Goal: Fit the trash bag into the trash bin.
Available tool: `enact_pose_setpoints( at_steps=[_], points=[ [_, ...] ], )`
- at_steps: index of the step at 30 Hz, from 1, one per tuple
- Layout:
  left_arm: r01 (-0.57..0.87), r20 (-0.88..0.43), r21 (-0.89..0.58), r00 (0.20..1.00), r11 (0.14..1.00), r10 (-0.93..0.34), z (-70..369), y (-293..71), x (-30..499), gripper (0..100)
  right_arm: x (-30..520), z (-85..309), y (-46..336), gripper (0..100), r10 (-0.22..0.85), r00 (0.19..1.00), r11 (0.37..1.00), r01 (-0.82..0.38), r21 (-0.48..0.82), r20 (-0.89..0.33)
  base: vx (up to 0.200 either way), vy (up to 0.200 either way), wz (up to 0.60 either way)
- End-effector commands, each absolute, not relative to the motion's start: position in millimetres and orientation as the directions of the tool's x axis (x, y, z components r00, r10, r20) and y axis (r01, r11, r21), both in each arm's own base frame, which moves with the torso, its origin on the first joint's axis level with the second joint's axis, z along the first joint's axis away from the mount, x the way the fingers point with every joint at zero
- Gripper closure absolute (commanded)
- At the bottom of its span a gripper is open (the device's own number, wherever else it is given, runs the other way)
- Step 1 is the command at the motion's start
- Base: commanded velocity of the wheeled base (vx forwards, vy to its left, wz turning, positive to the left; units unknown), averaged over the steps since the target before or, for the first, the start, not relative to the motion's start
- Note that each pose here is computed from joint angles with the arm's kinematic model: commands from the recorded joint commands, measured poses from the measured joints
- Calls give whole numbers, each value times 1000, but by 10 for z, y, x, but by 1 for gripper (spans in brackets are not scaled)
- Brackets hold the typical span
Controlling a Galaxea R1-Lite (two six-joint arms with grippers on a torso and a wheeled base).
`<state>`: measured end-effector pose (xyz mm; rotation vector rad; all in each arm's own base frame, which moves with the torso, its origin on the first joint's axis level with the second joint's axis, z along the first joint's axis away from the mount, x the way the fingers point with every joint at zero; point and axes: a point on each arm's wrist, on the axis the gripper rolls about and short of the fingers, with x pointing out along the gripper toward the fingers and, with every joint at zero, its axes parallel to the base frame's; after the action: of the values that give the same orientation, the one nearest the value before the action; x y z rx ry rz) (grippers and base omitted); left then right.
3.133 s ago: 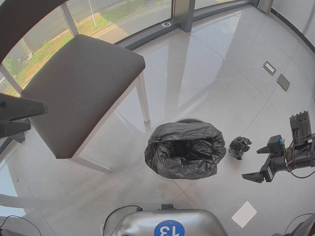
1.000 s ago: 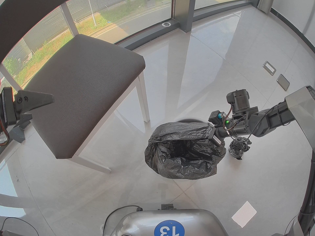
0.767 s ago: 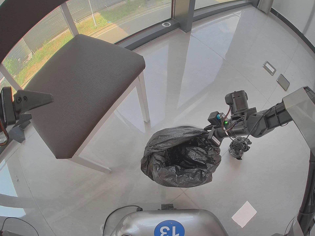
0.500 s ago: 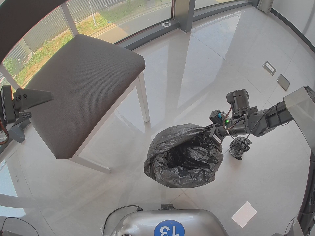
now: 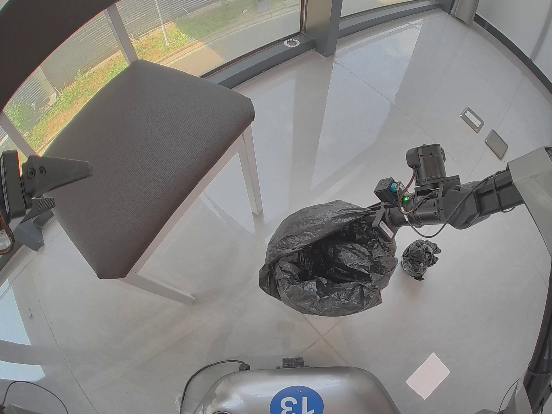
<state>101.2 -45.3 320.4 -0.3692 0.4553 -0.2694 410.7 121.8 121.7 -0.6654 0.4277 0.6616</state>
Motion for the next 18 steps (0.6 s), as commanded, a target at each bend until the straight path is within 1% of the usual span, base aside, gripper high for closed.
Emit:
enact_pose_setpoints(
  at_steps=[1,5,11,14,18],
  points=[
    [170,-375,-404,866,899,-332,3206,-449,1006,0,4073,1193,1210,100,419,708,595,-687,-417,-569,0,0,0],
    [172,-369,-405,868,898,-333,3213,-441,988,0,4004,1078,1170,100,407,684,596,-701,-392,-605,0,0,0],
    [162,-369,-406,871,899,-324,3212,-432,999,0,3707,884,1035,100,373,631,604,-722,-338,-680,0,0,0],
    [172,-351,-411,877,895,-330,3229,-436,1006,0,3635,811,1001,100,354,626,609,-718,-336,-695,0,0,0],
    [178,-339,-414,880,893,-333,3226,-444,1023,0,3591,812,971,100,351,625,612,-716,-334,-697,0,0,0]
  ],
)
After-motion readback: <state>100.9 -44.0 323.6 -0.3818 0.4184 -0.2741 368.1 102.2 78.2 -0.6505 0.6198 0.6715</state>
